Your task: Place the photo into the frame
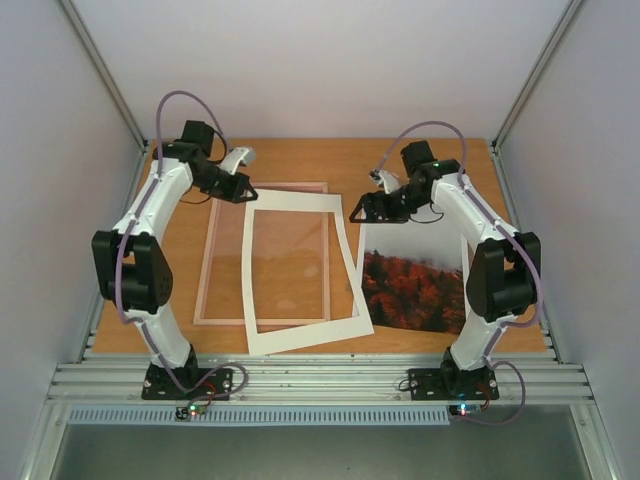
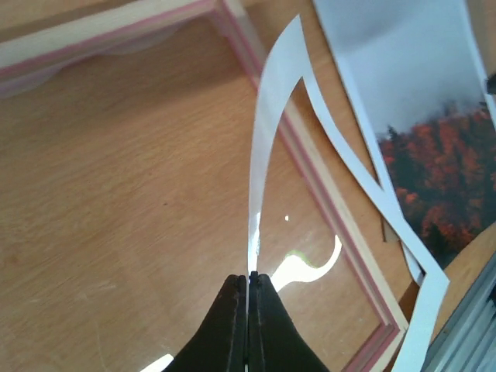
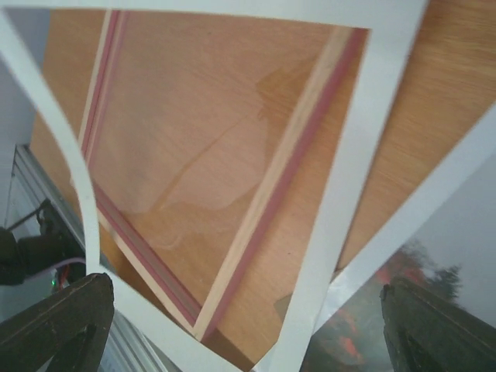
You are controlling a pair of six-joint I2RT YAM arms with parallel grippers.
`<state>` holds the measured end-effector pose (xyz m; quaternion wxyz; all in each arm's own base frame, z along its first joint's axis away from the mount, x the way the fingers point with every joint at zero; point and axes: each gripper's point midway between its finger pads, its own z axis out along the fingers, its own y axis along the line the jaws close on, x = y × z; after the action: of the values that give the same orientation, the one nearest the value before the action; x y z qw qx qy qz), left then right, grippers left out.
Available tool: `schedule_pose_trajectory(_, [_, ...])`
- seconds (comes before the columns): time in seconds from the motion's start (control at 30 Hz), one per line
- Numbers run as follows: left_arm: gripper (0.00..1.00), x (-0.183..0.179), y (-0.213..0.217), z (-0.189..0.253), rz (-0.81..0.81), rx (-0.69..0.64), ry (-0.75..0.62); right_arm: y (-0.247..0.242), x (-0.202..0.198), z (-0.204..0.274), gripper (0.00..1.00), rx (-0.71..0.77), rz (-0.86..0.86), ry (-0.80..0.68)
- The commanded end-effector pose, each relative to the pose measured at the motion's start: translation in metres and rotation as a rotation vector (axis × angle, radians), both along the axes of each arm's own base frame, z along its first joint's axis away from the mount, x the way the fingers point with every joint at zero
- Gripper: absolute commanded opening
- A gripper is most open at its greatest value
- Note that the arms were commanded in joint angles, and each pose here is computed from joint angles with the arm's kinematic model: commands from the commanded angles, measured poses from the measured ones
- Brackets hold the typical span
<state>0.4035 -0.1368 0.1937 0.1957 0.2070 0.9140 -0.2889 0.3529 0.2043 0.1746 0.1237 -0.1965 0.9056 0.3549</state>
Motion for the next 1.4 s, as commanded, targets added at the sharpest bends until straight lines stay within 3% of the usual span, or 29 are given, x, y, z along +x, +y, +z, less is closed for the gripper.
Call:
schedule_pose_trajectory(0.0, [0.00, 0.006, -0.002, 0.030, -0.025, -0.009, -0.133, -0.011, 0.010, 0.003, 0.93, 0.058, -0.059, 0.032])
schedule_pose_trajectory(0.27, [0.01, 0.009, 0.001, 0.055, -0.079, 0.029, -0.216, -0.010, 0.013, 0.001, 0.92, 0.073, -0.064, 0.045])
schedule_pose_trajectory(0.47, [0.01, 0.016, 0.022, 0.015, -0.124, 0.179, -0.152, -0.010, 0.012, 0.000, 0.92, 0.075, -0.064, 0.052])
schedule_pose_trajectory(0.53, [0.00, 0.035, 0.037, -0.002, -0.128, 0.272, -0.162, -0.010, 0.012, -0.003, 0.91, 0.074, -0.066, 0.059])
schedule_pose_trajectory(0.8, [0.00, 0.068, 0.048, -0.023, -0.131, 0.357, -0.195, -0.010, 0.011, -0.007, 0.90, 0.067, -0.068, 0.070])
schedule_pose_trajectory(1.37, [0.01, 0.112, 0.075, -0.067, 0.060, 0.320, -0.091, -0.010, 0.014, -0.015, 0.89, 0.063, -0.066, 0.083])
